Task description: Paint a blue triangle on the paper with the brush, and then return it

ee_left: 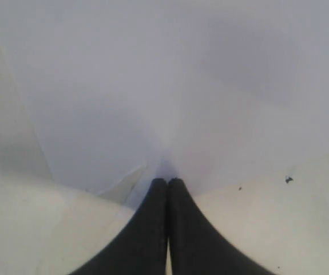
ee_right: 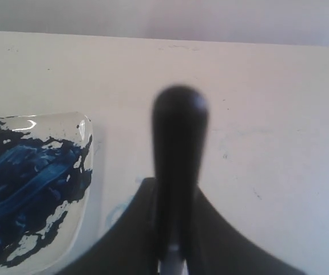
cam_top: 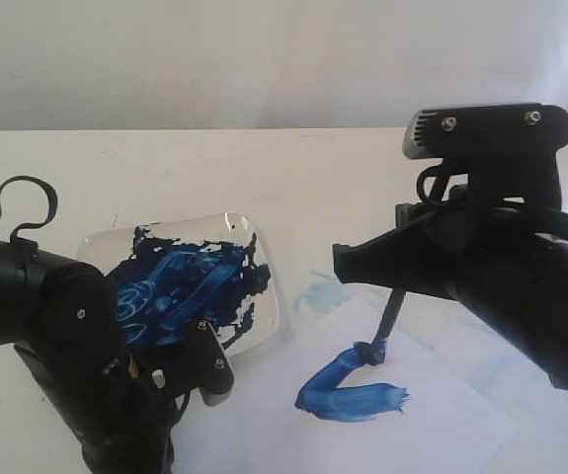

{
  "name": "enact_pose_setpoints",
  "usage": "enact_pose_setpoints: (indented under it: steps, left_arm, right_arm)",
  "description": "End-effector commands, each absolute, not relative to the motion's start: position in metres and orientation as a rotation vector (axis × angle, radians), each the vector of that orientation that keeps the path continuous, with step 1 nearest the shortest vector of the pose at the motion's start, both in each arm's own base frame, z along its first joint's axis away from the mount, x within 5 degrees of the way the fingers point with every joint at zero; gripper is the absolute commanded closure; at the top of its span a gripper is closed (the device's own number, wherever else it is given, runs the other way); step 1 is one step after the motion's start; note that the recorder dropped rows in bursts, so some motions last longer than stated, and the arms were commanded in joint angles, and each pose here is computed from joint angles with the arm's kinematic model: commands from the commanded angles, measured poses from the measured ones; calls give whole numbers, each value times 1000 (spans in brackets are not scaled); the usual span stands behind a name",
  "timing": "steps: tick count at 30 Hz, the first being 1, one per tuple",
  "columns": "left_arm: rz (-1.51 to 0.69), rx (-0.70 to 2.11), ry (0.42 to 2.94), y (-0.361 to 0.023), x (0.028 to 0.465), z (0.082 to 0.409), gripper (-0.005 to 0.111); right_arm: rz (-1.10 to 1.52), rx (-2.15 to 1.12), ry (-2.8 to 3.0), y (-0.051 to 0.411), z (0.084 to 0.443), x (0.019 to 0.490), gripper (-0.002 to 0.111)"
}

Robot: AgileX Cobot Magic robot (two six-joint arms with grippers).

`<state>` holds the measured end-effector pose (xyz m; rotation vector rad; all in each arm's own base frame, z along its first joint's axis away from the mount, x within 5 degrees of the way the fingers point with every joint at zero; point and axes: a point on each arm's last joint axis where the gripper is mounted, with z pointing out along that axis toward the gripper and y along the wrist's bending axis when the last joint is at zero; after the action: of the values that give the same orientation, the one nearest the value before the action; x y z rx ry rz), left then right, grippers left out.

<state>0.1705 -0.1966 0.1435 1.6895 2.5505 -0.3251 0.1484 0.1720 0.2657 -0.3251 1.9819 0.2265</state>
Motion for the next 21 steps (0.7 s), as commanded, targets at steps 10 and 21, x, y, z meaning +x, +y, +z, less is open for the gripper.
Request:
enact_pose_setpoints:
  steps: [10, 21]
  left_arm:
    - [-338, 1708, 2598, -194, 166, 140, 107]
    - [-344, 1705, 2603, -194, 165, 140, 107]
  right_arm:
    - [212, -335, 1969, 159, 275, 143, 108]
    - [224, -355, 1949, 157, 280, 141, 108]
